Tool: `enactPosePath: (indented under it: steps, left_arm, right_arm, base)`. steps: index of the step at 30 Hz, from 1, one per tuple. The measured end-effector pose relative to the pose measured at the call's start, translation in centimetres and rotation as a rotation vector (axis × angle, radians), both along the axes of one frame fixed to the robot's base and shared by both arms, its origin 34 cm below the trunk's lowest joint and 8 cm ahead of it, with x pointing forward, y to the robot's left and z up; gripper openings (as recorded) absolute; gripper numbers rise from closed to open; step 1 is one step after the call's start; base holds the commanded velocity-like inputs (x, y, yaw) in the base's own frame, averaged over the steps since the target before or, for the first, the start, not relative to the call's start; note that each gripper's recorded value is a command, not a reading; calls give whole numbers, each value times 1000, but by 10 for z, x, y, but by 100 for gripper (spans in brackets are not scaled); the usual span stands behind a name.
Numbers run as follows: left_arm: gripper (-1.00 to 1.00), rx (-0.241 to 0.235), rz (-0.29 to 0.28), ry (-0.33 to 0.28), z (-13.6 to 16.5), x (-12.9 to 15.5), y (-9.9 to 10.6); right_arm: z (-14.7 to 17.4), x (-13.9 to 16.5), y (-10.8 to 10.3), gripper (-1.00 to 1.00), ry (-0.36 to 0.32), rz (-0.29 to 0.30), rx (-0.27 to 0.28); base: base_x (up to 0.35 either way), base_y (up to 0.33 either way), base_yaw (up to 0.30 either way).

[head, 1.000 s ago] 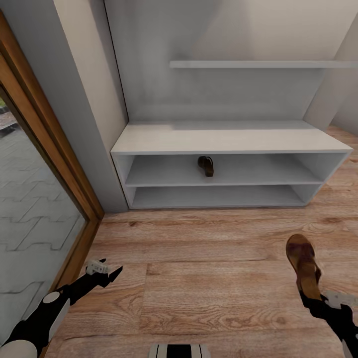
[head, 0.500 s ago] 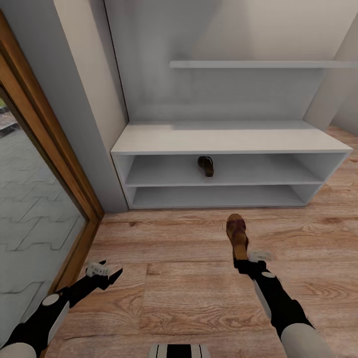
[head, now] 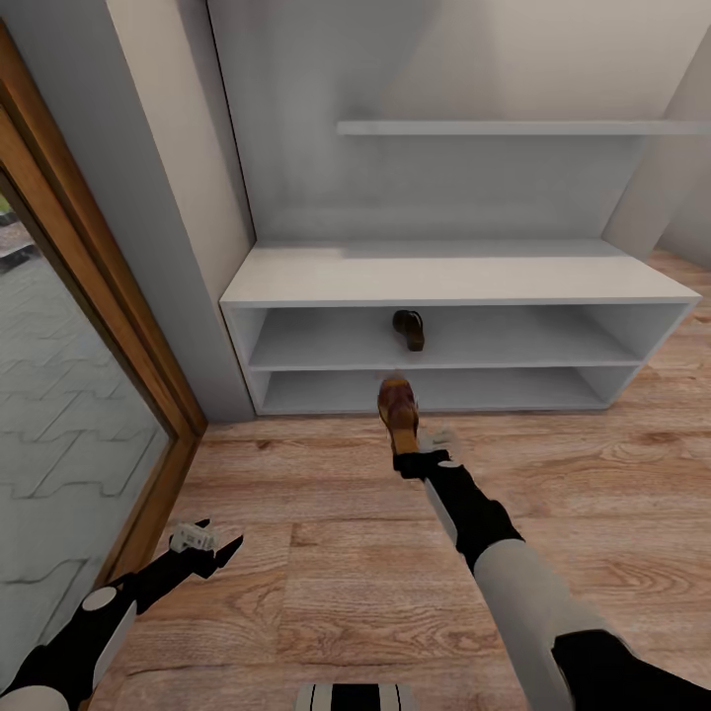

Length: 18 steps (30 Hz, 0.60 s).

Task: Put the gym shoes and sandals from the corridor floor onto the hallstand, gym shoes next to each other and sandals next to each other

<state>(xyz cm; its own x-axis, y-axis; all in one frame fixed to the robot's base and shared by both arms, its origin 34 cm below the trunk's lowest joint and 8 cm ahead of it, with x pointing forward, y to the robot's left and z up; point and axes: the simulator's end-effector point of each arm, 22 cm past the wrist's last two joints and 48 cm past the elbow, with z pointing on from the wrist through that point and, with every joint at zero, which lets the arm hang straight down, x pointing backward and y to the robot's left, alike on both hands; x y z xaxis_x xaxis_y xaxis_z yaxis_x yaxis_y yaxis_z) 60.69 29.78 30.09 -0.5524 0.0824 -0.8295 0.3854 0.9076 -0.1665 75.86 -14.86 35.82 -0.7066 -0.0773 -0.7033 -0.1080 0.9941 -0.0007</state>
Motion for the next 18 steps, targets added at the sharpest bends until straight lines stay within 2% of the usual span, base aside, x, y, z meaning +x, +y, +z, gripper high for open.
enactPosePath:
  steps: [1, 5, 7, 14, 18]
  left_arm:
    - [100, 1, -2, -7, 1, 0, 0]
    - [100, -2, -17, -5, -2, -6, -5]
    - [100, -14, -35, -5, -1, -8, -11]
    - [100, -92, -152, 5, 5, -22, -40]
    - [100, -96, -170, 6, 6, -24, -44]
  right_arm:
    - [14, 12, 10, -100, -13, 18, -1]
    - [24, 22, 17, -100, -18, 32, -3]
    - [21, 21, 17, -100, -12, 34, -4]
    - [3, 9, 17, -100, 31, 43, -7]
    - [2, 8, 16, -100, 34, 44, -7]
  base:
    - [0, 0, 0]
    - [0, 0, 0]
    - [0, 0, 0]
    - [0, 0, 0]
    - [0, 0, 0]
